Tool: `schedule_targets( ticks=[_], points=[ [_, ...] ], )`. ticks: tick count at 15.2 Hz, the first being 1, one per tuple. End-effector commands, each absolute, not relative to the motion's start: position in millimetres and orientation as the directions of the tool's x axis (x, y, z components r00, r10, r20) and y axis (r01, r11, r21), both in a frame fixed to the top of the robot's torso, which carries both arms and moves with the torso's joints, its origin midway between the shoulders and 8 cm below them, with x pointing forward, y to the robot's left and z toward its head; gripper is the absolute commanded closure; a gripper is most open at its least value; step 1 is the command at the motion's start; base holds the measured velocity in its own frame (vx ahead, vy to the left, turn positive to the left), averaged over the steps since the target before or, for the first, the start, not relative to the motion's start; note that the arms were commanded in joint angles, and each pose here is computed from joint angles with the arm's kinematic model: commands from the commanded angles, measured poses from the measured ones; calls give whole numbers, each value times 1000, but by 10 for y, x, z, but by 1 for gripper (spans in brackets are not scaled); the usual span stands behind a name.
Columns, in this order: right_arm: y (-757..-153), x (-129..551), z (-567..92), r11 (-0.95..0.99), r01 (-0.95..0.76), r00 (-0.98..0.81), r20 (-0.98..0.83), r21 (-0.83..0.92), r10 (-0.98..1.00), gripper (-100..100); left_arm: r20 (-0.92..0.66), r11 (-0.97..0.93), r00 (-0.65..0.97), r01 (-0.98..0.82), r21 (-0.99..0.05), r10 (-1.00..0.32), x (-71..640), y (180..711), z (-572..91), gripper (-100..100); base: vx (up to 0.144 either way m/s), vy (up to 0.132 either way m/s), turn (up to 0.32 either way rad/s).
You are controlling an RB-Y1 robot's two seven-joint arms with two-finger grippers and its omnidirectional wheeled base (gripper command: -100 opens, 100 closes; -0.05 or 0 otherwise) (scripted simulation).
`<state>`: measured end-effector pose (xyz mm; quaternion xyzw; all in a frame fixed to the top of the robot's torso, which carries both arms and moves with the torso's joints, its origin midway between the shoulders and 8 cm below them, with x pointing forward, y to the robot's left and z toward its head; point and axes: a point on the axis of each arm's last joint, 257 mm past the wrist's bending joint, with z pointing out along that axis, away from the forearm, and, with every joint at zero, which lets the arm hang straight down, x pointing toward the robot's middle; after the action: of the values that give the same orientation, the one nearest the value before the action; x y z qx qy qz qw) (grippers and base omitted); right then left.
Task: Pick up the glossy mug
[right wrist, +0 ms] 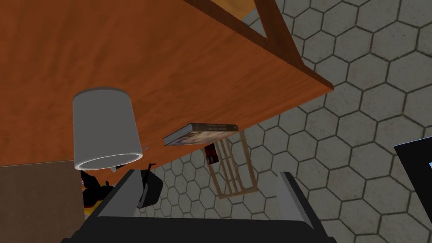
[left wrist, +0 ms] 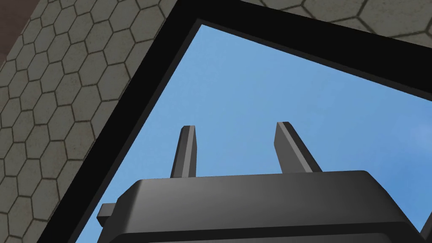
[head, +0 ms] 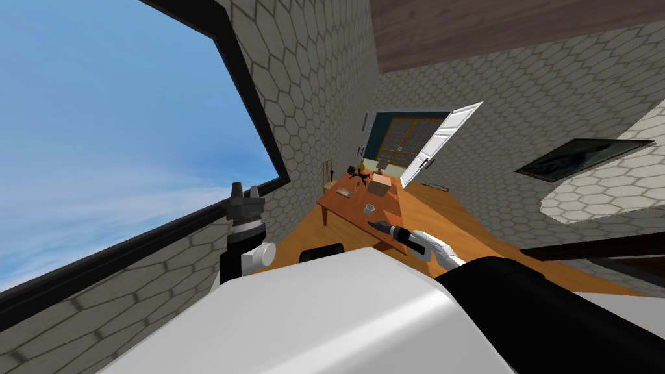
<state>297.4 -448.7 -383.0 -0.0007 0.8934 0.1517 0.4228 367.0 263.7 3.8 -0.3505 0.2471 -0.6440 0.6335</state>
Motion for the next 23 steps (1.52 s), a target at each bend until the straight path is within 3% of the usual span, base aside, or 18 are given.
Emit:
schedule_targets(
  ticks=[1,12,23],
  points=[
    [-4720,2857,-3908,968,-132,-675,-735,212,69,-100,138,-75,49,643,-762,-989,3670,2637,38,0,48,34,287],
    [-6005,1840,-4252,972,-220,-847,-479,-81,-232,-100,138,-75,49,643,-762,-989,3670,2638,38,0,69,19,307],
    [-6561,788,-4417,939,-315,-916,-213,-140,-340,-100,138,-75,49,643,-762,-989,3670,2637,38,0,62,-2,247]
  ],
)
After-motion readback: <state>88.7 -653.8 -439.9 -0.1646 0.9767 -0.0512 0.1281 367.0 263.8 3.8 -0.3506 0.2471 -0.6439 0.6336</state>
